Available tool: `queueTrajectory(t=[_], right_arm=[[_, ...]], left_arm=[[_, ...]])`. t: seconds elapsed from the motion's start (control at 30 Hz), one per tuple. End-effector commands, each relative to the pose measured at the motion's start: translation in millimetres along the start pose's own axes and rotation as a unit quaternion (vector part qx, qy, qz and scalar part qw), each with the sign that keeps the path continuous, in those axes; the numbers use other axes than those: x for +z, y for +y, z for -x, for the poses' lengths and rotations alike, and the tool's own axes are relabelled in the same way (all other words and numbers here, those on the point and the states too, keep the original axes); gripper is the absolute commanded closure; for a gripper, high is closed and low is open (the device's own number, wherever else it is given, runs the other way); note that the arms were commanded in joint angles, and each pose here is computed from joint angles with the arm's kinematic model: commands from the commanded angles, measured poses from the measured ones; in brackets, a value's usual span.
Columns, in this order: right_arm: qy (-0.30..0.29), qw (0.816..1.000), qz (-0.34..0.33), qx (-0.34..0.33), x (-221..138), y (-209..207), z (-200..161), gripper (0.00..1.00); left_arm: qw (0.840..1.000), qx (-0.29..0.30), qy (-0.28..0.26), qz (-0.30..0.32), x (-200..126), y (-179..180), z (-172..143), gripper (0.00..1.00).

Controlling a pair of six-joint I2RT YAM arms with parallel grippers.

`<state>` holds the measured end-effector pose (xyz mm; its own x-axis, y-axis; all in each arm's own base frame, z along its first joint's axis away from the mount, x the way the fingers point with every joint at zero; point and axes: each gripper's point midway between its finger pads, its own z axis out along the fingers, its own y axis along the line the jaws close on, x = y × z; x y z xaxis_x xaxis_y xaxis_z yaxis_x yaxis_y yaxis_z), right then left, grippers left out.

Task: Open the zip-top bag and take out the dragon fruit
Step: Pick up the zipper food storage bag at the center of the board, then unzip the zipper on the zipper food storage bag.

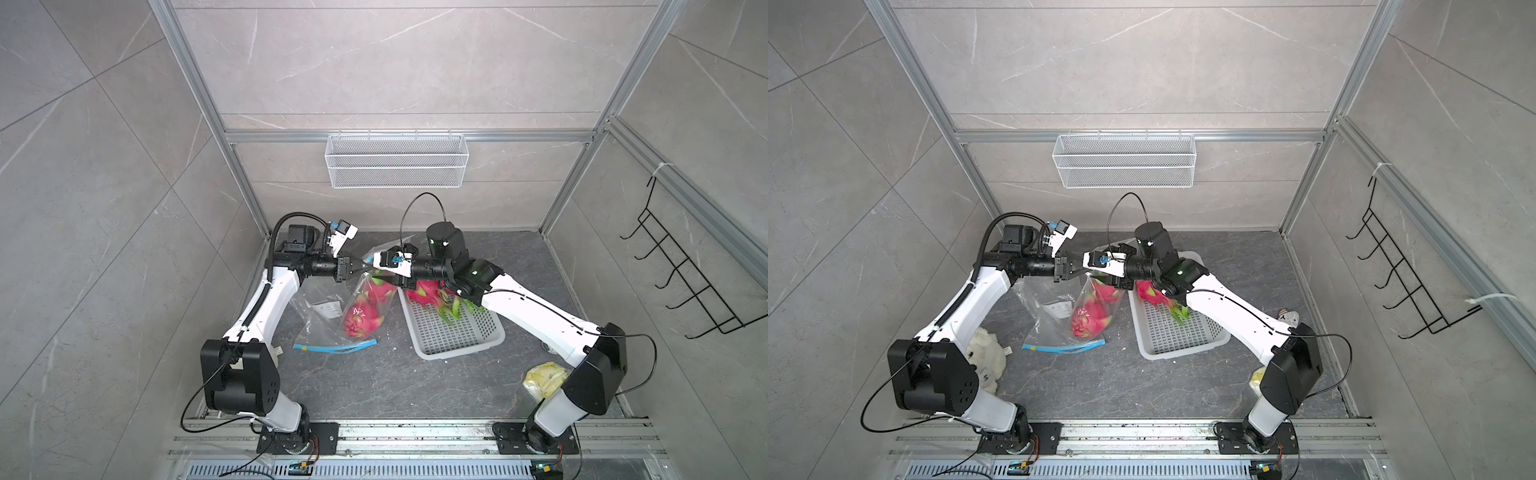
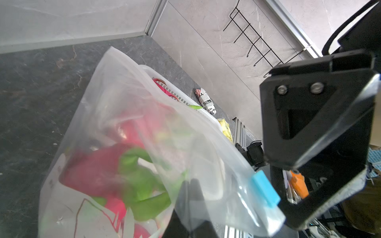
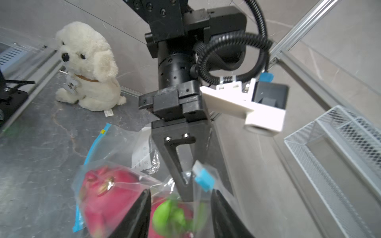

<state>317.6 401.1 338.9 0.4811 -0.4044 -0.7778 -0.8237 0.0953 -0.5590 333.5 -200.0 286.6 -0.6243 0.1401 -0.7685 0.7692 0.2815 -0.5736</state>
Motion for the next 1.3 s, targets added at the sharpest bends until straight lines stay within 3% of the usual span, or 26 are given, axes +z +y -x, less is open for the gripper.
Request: queueTrajectory(t=[0.0,0.5,0.8,1.27], right_arm=[[-0.010,0.998,-0.043,-0.044,-12,-19,15,0.53],[0.022,0.994,0.028,-0.103,9,12,2,0.57],[0.030,0.992,0.007,-0.122,25,10,-6,0.63],[0.045,0.987,-0.026,-0.152,35,-1,-12,0.81]], left_arm=[[1.000,0.004,-0.004,-0.021,-6,-24,2,1.00],[1.000,0.004,0.002,-0.019,-6,-27,-6,1.00],[1.000,0.005,0.003,-0.022,-6,-30,-7,1.00],[0.999,0.000,0.008,-0.035,-4,-34,-9,1.00]])
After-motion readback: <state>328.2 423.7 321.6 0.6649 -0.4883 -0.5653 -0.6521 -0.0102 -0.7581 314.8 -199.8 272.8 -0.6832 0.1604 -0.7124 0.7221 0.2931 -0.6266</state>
